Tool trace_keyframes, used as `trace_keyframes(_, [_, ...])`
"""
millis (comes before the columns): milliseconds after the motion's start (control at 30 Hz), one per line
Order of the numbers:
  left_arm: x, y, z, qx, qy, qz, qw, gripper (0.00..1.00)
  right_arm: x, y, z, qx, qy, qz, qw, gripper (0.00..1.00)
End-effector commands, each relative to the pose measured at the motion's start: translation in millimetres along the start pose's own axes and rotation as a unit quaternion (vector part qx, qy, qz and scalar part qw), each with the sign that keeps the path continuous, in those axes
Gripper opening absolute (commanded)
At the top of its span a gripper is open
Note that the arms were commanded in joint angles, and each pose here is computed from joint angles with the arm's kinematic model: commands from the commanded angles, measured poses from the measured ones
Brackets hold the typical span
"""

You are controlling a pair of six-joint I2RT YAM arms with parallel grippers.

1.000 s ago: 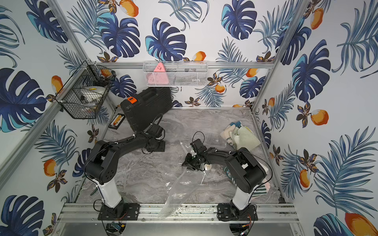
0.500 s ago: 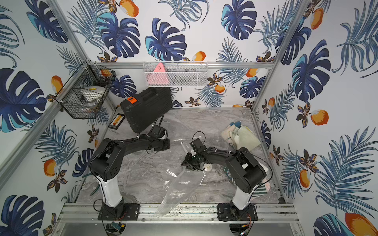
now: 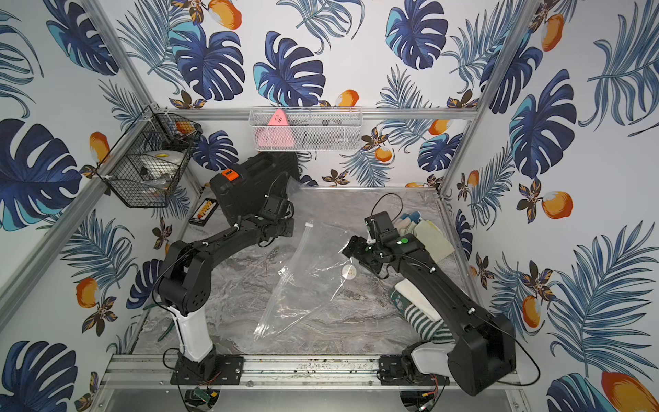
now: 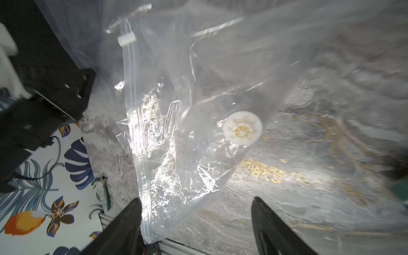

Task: Place the folded towel into the vacuum bag
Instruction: Adjust the vacuum bag at the center of the board.

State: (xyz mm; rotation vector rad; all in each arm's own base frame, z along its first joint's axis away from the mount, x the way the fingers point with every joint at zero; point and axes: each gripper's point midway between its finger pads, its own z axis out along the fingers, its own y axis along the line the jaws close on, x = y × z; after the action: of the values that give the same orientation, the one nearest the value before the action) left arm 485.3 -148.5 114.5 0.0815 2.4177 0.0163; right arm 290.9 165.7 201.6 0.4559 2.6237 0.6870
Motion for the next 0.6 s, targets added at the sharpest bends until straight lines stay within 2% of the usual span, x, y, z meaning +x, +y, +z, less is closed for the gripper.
trace_keyframes(0, [-9, 18, -6, -0.039, -0.013, 0.026, 0.999, 0.00, -12, -28, -41, 0.085, -0.044, -0.030, 0.995, 0.78])
trace_keyframes(67, [-17, 11, -16, 0.004, -0.021, -0.007, 1.000, 0.00, -18, -22, -44, 0.088, -0.044, -0.045, 0.994, 0.76])
trace_keyframes(133, [-30, -3, -31, 0.060, -0.040, -0.044, 0.996, 0.00, -20, -15, -29, 0.080, -0.027, -0.049, 0.995, 0.73])
trace_keyframes(233, [-37, -15, -44, 0.100, -0.050, -0.060, 0.992, 0.00, -37, 8, -7, 0.058, -0.019, -0.055, 0.997, 0.64])
trace_keyframes(300, [-36, -15, -49, 0.106, -0.053, -0.059, 0.991, 0.00, -58, 23, 14, 0.053, -0.028, -0.056, 0.997, 0.51])
trace_keyframes(400, [-28, -14, -51, 0.105, -0.045, -0.056, 0.992, 0.00, -103, 24, 46, 0.072, -0.056, -0.030, 0.995, 0.30])
trace_keyframes(500, [-22, -16, -48, 0.111, -0.039, -0.062, 0.991, 0.00, -138, 21, 96, 0.075, -0.042, 0.013, 0.996, 0.28])
trace_keyframes(567, [-22, -16, -48, 0.115, -0.040, -0.068, 0.990, 0.00, -140, 21, 139, 0.082, 0.005, 0.027, 0.996, 0.29])
